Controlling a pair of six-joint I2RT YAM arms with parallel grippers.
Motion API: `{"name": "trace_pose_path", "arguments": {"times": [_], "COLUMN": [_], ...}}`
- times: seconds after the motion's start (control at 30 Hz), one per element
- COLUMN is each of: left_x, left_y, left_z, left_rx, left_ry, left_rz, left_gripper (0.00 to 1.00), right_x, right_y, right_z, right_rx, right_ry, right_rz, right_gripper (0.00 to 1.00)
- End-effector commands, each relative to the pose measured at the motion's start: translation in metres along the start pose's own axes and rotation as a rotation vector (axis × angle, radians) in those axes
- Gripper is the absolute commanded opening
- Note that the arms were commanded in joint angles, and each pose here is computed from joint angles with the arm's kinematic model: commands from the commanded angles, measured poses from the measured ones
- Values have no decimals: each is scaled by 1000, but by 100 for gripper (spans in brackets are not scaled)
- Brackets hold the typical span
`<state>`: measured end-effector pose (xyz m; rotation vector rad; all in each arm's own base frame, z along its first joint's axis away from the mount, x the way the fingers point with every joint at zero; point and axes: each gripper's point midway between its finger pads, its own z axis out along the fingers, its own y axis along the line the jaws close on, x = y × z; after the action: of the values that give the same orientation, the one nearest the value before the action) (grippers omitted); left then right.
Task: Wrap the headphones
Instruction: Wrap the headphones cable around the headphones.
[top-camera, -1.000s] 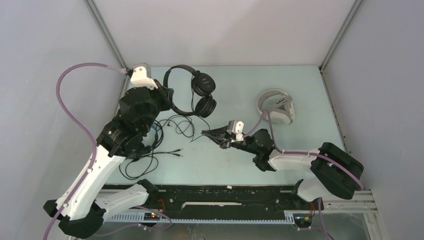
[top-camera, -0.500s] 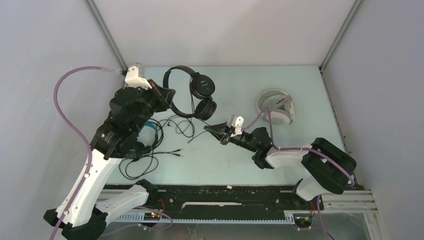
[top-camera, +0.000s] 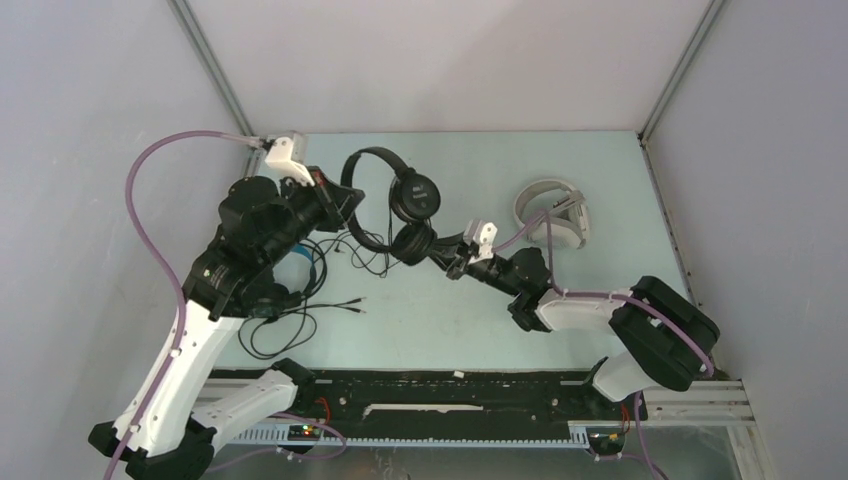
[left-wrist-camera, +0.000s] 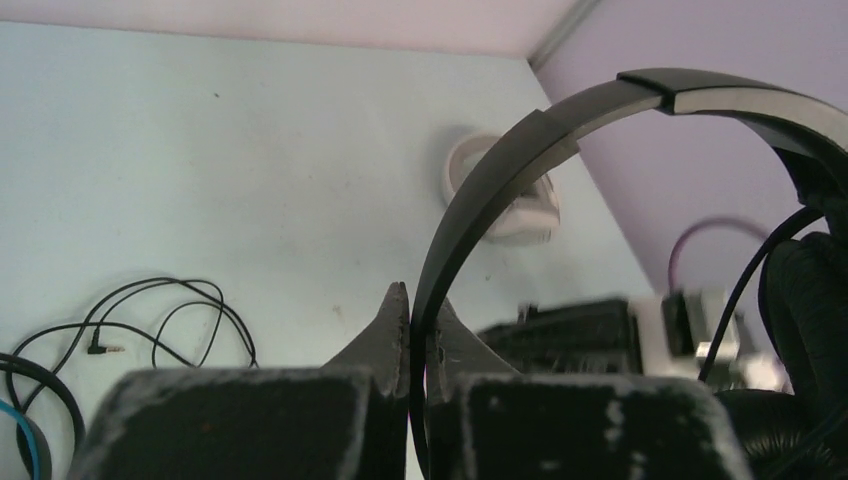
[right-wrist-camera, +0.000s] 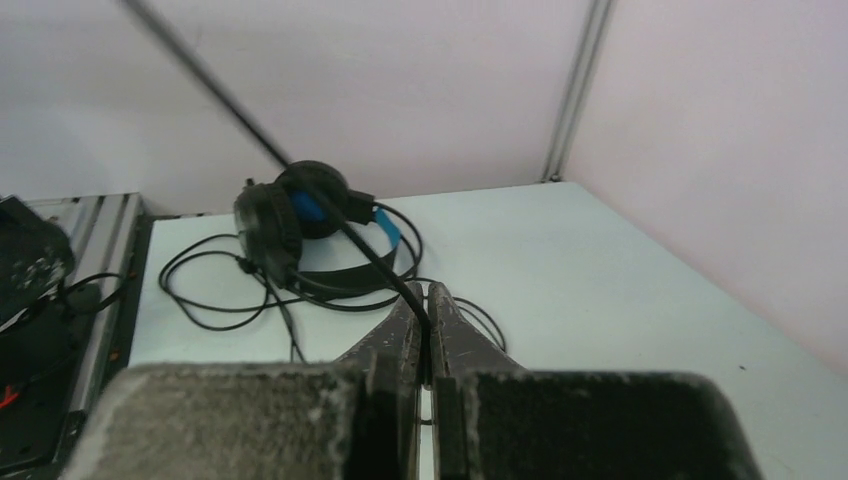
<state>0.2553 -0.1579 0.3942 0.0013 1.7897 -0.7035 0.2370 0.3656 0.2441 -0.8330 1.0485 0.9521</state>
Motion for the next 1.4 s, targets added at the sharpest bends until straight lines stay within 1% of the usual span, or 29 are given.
{"name": "trace_pose_path", "arguments": {"times": [0.0, 0.13, 0.2, 0.27, 0.37, 0.47, 0.57, 0.63, 0.73, 0.9, 1.2, 1.37], "left_x": [22, 49, 58, 65, 82, 105, 110, 117, 118, 117, 108, 103], "left_y": [-29, -18, -14, -9, 5, 15, 26, 27, 27, 32, 36, 42], "left_z": [-14, -16, -14, -12, -7, -6, -1, 1, 7, 16, 25, 31], "left_rx": [219, 255, 280, 305, 335, 416, 425, 467, 499, 508, 465, 414], "left_ry": [97, 198, 226, 238, 275, 325, 311, 301, 278, 294, 226, 212], "left_rz": [120, 304, 390, 496, 660, 824, 955, 1028, 1090, 1183, 1265, 1267], "left_gripper": [0, 0, 0, 0, 0, 0, 0, 0, 0, 0, 0, 0], "right_x": [-21, -23, -21, -17, -17, -24, -32, -36, -43, -47, -70, -78], "right_y": [-29, -16, -3, 6, 15, 41, 63, 75, 88, 95, 100, 103], "right_z": [-3, -7, -9, -15, -27, -40, -53, -59, -62, -63, -58, -57], "right_rx": [55, -24, -79, -99, -81, -165, -245, -293, -369, -412, -479, -510], "right_ry": [-27, 5, 58, 124, 206, 293, 354, 377, 400, 460, 410, 398], "right_rz": [32, 99, 162, 246, 385, 514, 622, 687, 770, 846, 916, 946], "right_gripper": [0, 0, 0, 0, 0, 0, 0, 0, 0, 0, 0, 5]}}
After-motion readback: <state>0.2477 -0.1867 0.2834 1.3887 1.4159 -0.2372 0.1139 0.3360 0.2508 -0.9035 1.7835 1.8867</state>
